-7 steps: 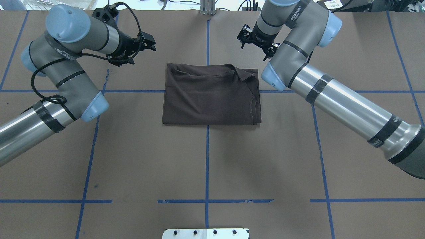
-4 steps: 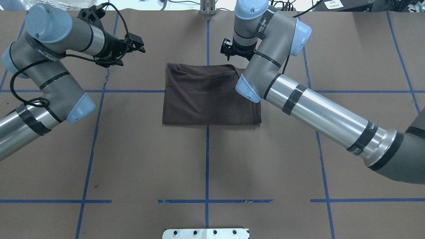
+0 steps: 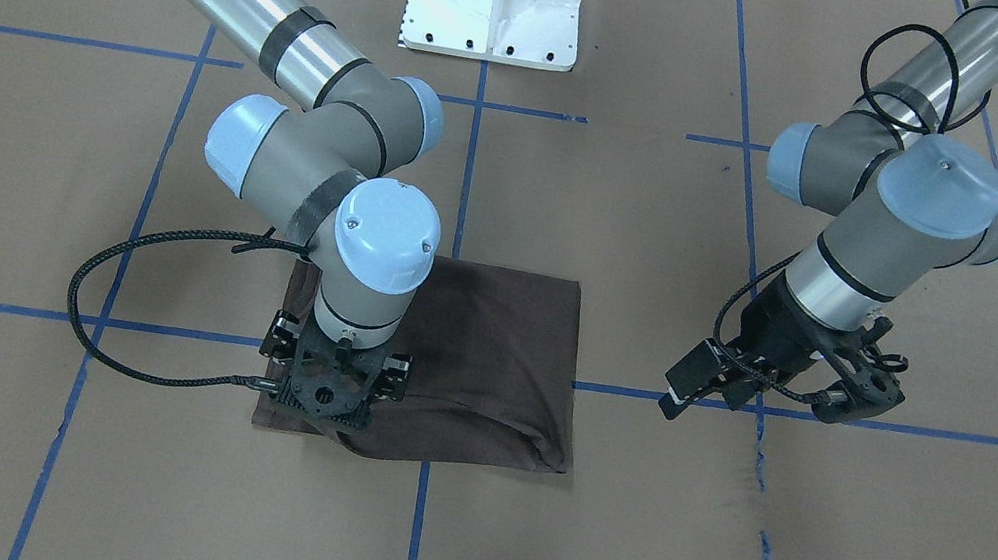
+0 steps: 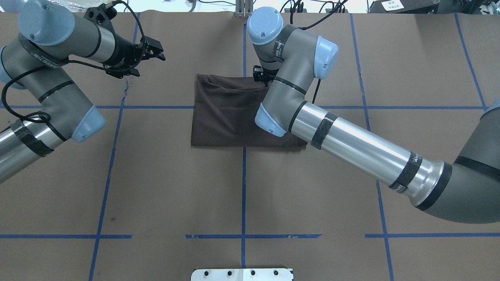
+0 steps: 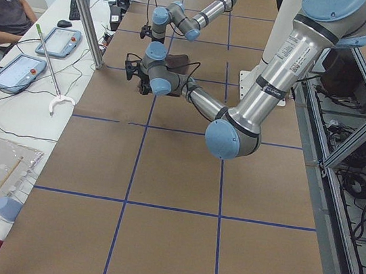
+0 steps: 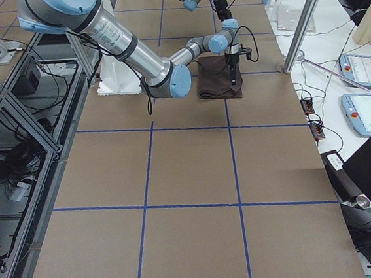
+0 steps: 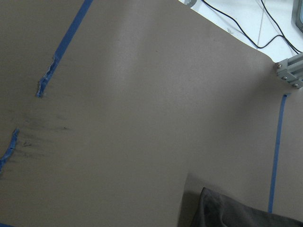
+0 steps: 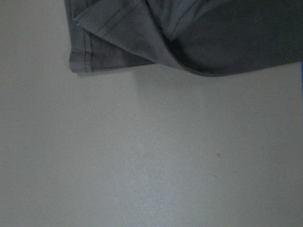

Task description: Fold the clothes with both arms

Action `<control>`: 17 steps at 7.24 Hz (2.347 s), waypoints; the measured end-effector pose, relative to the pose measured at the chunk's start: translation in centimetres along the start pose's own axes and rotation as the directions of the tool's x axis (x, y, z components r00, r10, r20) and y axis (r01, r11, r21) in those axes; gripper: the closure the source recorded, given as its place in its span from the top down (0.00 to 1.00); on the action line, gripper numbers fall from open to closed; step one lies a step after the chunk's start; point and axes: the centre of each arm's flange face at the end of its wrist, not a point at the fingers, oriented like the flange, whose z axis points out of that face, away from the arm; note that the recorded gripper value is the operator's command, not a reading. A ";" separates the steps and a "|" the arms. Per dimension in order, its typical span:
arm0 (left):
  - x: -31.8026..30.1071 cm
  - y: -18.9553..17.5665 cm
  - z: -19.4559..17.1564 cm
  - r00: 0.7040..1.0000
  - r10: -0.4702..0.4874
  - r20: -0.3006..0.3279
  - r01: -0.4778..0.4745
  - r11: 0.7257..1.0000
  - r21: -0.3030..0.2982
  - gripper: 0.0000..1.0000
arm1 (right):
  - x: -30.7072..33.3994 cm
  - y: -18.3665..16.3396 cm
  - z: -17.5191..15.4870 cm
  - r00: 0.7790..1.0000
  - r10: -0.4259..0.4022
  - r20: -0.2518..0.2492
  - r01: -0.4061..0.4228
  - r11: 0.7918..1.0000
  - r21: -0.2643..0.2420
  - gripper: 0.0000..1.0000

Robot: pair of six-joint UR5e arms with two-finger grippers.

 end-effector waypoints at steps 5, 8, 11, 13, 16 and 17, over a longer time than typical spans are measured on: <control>0.2 0.3 -0.3 1.000 0.004 -0.010 -0.004 1.000 -0.023 1.00 | 1.5 0.3 3.3 0.984 -0.157 -0.079 0.155 0.988 -0.026 1.00; 0.6 0.5 -0.7 1.000 0.007 -0.020 -0.007 1.000 -0.024 1.00 | 3.1 -1.1 3.7 0.980 -0.175 -0.096 0.174 0.985 -0.024 1.00; 1.3 0.9 -1.5 0.999 0.014 -0.037 -0.015 1.000 -0.027 1.00 | 7.2 -4.3 3.8 0.973 -0.202 -0.111 0.201 0.979 -0.018 1.00; -0.4 0.4 -3.3 0.999 0.028 -0.047 -0.030 0.998 -0.048 1.00 | 13.6 -7.4 2.1 0.978 -0.205 -0.045 0.204 0.979 -0.020 1.00; -10.5 -2.6 -10.1 0.981 0.196 -0.014 -0.196 0.980 -0.037 1.00 | 32.3 -7.3 -2.9 0.970 -0.171 0.174 0.180 0.983 -0.036 1.00; -15.3 -4.6 -13.7 0.963 0.269 0.020 -0.269 0.963 -0.027 1.00 | 39.4 -5.4 -4.1 0.961 -0.160 0.224 0.172 0.984 -0.036 1.00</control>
